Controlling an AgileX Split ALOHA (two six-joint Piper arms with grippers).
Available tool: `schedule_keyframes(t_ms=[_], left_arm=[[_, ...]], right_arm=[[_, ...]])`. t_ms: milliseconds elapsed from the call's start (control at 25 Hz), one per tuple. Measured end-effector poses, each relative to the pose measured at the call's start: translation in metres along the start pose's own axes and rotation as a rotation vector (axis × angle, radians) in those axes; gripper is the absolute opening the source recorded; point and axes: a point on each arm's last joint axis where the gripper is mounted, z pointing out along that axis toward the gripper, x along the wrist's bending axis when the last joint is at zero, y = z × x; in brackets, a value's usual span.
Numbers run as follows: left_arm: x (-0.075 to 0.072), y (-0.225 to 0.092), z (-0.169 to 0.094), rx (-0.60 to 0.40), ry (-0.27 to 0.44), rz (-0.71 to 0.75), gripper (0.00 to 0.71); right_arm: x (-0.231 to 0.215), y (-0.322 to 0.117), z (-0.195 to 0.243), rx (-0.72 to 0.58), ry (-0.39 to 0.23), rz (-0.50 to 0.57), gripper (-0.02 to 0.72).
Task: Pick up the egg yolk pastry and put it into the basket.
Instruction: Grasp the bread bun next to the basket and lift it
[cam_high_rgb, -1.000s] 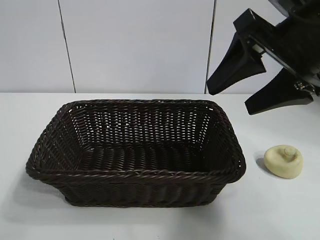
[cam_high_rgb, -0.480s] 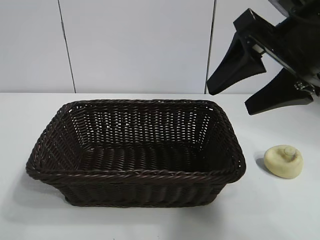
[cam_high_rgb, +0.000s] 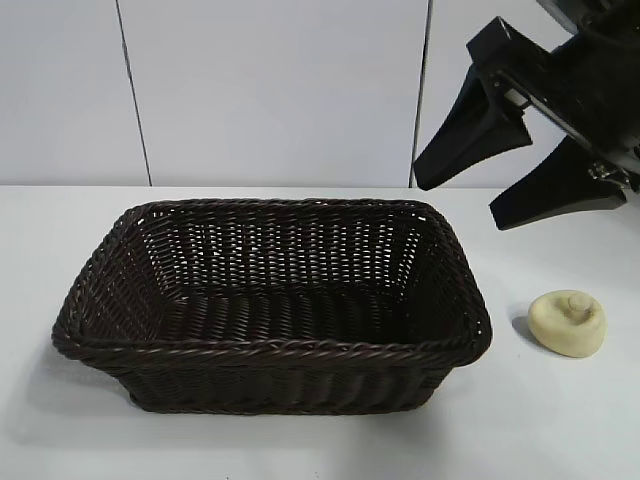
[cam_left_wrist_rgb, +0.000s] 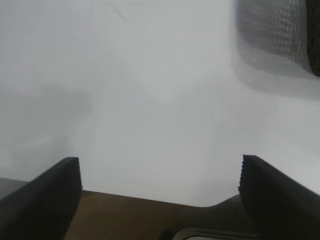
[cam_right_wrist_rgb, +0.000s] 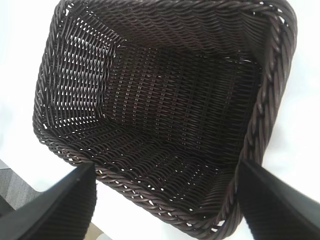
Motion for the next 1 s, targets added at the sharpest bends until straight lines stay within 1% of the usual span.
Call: schedule_keyframes(t_ms=[80,280,440,680,840,920,1000], left_arm=[[0.000,-0.003,-0.005,-0.039,-0.002,-0.002,0.624],[0.002,-0.020,-0.024,-0.213,-0.012,-0.012,0.624],[0.004,-0.033,-0.035,-0.319,-0.018,-0.017,0.624],[0.005,-0.043,-0.042,-0.400,-0.022,-0.021,0.624],[0.005,-0.044,-0.043,-0.408,-0.023,-0.022,0.624],[0.005,-0.044,-0.043,-0.408,-0.023,-0.022,0.624],[0.005,-0.044,-0.043,-0.408,-0.022,-0.021,0.624]], right_arm=[[0.000,0.000,0.000,-0.001,0.000,0.000,0.561],[0.000,0.000,0.000,-0.001,-0.001,0.000,0.561],[0.000,-0.001,0.000,0.006,0.003,0.028,0.561],[0.002,0.001,-0.001,0.016,0.014,0.058,0.561],[0.007,0.010,-0.008,0.003,0.020,0.054,0.561],[0.010,0.017,-0.013,-0.004,0.008,0.043,0.561],[0.011,0.023,-0.018,-0.002,-0.023,0.030,0.561]])
